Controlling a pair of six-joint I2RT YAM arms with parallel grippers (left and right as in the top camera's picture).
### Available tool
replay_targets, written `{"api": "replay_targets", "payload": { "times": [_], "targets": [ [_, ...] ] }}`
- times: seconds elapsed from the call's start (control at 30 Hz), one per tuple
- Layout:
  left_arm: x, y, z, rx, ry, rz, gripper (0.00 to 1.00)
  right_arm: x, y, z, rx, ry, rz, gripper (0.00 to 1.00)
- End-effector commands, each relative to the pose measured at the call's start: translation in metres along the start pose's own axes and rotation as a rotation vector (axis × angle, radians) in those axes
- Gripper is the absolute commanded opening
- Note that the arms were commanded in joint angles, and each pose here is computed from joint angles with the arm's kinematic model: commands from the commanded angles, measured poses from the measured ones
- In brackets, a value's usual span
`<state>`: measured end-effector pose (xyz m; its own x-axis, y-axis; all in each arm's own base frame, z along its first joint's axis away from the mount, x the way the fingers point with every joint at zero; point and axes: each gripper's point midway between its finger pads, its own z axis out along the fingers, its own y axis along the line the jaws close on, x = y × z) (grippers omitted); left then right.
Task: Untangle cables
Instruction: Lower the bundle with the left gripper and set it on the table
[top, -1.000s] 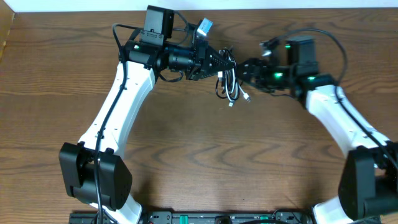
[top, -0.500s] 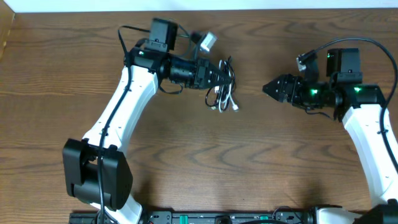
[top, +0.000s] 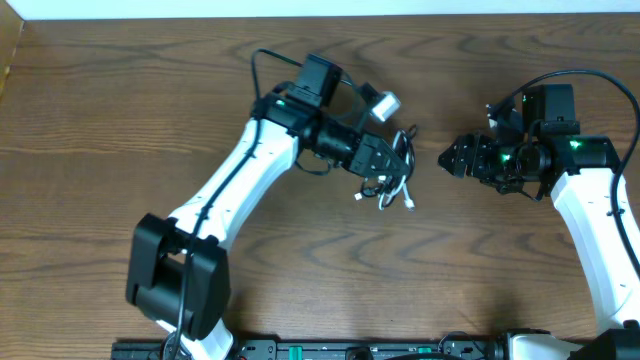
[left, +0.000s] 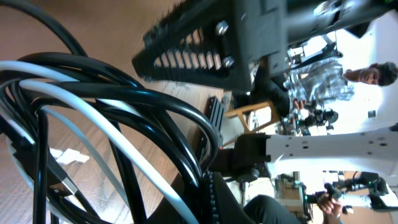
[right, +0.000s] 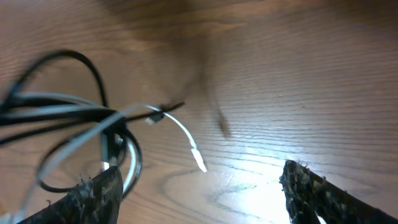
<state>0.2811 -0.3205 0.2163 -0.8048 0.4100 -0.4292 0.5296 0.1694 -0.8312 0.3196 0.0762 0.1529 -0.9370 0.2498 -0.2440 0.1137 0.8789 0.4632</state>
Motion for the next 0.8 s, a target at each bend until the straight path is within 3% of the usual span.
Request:
{"api": "replay_targets", "payload": {
  "times": [0.0,0.33,0.47,0.53,0.57,0.6,0.63,0.77],
  "targets": [
    [0.011,0.021,0.021,0.003,0.054,-0.032,0.08,-0.004,-0.007,-0.005,0.044,-0.028,-0.019,0.78],
    [0.028,0.096,0.03,-0.017,0.084,-0.243,0.07,-0.005,-0.007,-0.005,0.047,-0.033,-0.022,0.78],
    [0.028,0.13,0.008,-0.131,0.05,-0.283,0.08,-0.006,-0.007,-0.005,0.048,-0.034,-0.022,0.78],
    [0.029,0.148,-0.007,-0.213,0.034,-0.295,0.15,-0.006,-0.009,-0.005,0.056,-0.036,-0.022,0.78],
    [0.03,0.161,-0.017,-0.276,0.026,-0.307,0.25,-0.006,-0.009,-0.005,0.058,-0.037,-0.022,0.78],
    [0.038,0.191,-0.041,-0.432,0.022,-0.351,0.43,-0.006,-0.009,-0.005,0.057,-0.036,-0.022,0.79],
    [0.047,0.21,-0.062,-0.543,0.015,-0.421,0.5,-0.006,-0.009,-0.005,0.057,-0.036,-0.022,0.79],
    [0.063,0.231,-0.107,-0.659,-0.008,-0.52,0.52,-0.008,-0.009,-0.005,0.059,-0.044,-0.024,0.79]
  ]
}}
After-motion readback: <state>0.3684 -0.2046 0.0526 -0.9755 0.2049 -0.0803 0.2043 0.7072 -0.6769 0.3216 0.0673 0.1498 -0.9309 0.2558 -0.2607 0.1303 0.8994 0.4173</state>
